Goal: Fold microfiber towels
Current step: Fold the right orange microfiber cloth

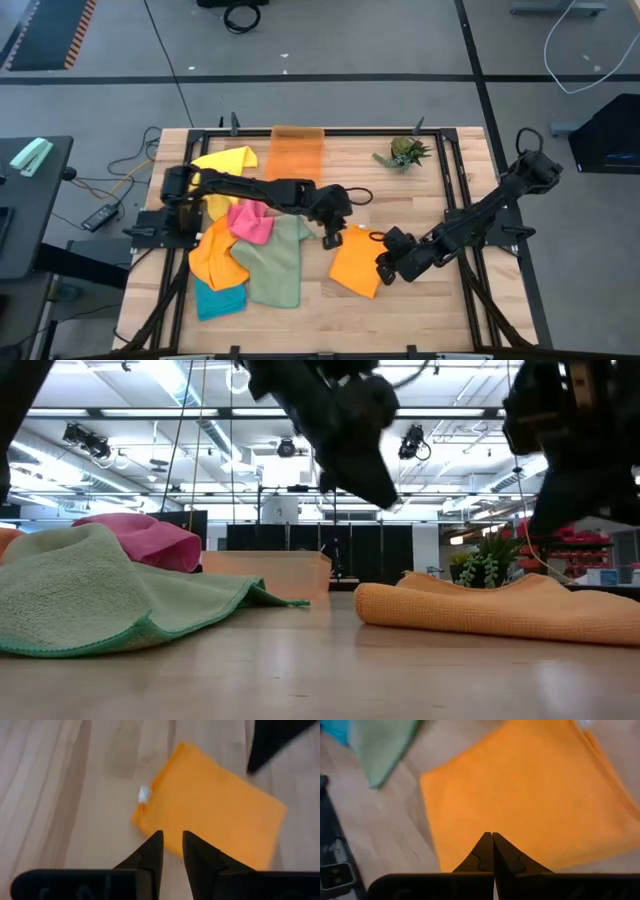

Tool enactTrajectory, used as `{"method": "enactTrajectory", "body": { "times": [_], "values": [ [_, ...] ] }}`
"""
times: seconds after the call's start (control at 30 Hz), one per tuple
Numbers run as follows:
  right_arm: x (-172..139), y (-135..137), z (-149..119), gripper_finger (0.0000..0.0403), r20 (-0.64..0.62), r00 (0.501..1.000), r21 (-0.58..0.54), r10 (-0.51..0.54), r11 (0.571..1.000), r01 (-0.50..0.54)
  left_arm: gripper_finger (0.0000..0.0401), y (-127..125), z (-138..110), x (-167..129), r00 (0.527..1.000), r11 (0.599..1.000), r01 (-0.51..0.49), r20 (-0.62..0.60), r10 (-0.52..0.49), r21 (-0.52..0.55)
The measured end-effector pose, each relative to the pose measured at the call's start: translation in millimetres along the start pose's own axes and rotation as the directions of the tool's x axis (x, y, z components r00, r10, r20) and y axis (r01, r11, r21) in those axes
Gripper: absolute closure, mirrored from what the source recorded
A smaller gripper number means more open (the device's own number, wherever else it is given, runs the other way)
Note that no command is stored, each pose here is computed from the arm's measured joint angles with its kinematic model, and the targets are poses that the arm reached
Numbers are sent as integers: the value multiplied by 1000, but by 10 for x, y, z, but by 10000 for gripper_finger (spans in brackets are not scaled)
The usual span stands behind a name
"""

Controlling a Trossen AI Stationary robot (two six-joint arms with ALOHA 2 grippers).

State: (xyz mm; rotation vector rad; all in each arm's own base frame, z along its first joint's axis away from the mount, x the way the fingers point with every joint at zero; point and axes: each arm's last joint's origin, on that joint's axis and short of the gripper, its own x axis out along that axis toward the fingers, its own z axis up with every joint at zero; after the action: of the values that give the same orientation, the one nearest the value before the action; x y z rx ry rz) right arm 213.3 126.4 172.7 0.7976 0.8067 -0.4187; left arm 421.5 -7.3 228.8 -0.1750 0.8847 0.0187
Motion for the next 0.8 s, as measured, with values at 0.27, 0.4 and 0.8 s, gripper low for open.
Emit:
{"method": "enactTrajectory", "body": {
  "times": [0.27, 0.4, 0.8],
  "values": [
    [1, 238, 134, 401, 62, 998, -110, 30, 994, -24, 319, -269, -167, -483, 993, 997, -27, -114, 35, 71],
    [41, 284, 155, 376, 76, 997, -177, 32, 984, -19, 327, -425, -459, -653, 999, 998, -46, -25, 47, 49],
    [523, 344, 135, 165, -5, 994, -378, -108, 921, 98, 325, -622, -1198, -950, 976, 988, 107, 204, -83, -112]
  ]
}}
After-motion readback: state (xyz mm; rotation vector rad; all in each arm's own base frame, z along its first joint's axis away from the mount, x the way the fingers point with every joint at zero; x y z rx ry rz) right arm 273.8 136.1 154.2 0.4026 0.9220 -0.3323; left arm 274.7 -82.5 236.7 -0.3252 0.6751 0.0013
